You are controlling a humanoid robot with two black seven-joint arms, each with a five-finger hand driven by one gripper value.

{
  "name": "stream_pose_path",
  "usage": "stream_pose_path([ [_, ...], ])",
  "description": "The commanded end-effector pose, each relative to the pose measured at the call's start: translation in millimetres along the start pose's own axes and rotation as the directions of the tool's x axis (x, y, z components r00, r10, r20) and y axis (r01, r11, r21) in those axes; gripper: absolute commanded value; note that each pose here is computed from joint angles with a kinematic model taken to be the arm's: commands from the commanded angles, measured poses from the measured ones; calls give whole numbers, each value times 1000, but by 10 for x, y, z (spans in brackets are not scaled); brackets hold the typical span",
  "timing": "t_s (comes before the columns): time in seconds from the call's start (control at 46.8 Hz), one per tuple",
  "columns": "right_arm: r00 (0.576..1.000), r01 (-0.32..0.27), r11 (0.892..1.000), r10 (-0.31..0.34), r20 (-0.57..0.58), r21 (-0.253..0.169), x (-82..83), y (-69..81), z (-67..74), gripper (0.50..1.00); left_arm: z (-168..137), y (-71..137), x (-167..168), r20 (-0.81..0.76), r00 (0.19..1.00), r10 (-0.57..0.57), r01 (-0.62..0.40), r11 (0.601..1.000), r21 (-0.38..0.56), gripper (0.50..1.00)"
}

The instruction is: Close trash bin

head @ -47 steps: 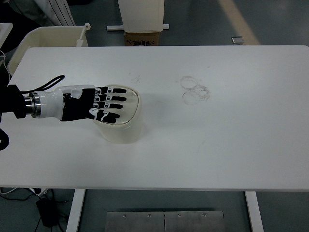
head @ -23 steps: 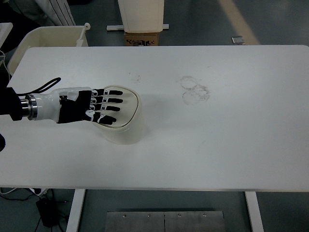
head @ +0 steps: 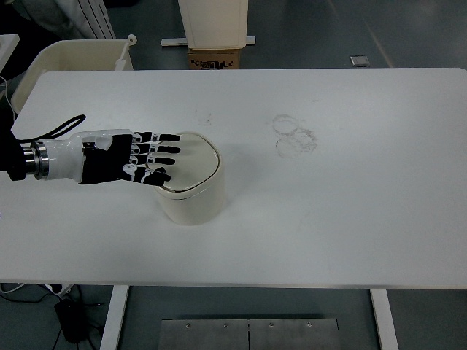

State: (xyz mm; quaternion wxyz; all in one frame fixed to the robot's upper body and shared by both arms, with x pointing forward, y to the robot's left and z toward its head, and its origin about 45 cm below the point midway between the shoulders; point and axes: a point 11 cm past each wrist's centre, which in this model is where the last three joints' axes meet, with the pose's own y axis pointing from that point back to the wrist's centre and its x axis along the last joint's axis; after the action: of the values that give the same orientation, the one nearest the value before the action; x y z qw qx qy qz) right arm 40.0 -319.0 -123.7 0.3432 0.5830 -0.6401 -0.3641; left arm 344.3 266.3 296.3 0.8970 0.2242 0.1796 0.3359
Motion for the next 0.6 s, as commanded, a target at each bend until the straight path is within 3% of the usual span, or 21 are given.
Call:
stream_pose_path([
  [0.0,1000,0,1000,0,0,0,0,0,0,991,2,18,11,0,1000,4,-4,1000,-2,1000],
  [0.577,1000,0,1000,0,0,0,0,0,0,991,66,82,52,11,1000,22,-21,1000,-14,1000],
])
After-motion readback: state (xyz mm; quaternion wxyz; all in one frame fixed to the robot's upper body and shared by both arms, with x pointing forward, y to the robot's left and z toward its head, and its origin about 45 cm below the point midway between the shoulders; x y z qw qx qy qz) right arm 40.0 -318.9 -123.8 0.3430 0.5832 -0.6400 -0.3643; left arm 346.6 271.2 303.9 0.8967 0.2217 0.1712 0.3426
